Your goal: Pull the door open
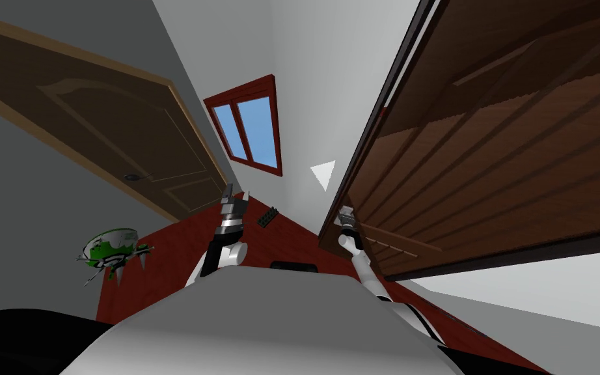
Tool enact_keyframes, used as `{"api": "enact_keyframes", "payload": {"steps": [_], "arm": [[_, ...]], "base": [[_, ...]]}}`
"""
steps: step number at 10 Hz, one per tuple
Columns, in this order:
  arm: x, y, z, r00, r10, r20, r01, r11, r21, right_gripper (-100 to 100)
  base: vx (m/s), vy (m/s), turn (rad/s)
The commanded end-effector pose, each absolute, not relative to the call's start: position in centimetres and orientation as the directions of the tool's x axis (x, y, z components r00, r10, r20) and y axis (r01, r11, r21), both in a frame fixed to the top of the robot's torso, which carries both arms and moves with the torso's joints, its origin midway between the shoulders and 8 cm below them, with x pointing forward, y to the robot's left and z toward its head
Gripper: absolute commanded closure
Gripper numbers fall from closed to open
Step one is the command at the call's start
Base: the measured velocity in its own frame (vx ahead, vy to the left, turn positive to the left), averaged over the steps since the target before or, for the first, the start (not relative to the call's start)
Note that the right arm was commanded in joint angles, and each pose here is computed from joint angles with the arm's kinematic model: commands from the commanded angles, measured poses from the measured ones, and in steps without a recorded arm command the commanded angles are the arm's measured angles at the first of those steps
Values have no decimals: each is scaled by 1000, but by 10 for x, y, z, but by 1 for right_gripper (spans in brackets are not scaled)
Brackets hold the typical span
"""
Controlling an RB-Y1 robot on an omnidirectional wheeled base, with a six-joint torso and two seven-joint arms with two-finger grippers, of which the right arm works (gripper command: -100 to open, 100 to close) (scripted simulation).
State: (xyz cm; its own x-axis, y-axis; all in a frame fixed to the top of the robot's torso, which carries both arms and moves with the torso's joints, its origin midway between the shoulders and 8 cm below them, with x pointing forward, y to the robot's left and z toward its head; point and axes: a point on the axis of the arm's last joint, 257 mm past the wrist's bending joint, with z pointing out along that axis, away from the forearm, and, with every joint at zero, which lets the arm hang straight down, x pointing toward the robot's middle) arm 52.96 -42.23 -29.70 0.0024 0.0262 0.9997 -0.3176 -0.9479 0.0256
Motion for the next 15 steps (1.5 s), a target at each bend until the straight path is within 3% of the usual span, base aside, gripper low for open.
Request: {"api": "enact_keyframes", "payload": {"steps": [1,7,15], "arm": [[530,-421,-297,4,27,1000,-316,-948,27,100],[528,-422,-298,6,27,1000,-308,-951,27,100],[521,-412,-296,0,2,1000,-223,-975,2,100]], "base": [[-8,-1,-42],[-26,-5,22],[-249,-73,165]]}}
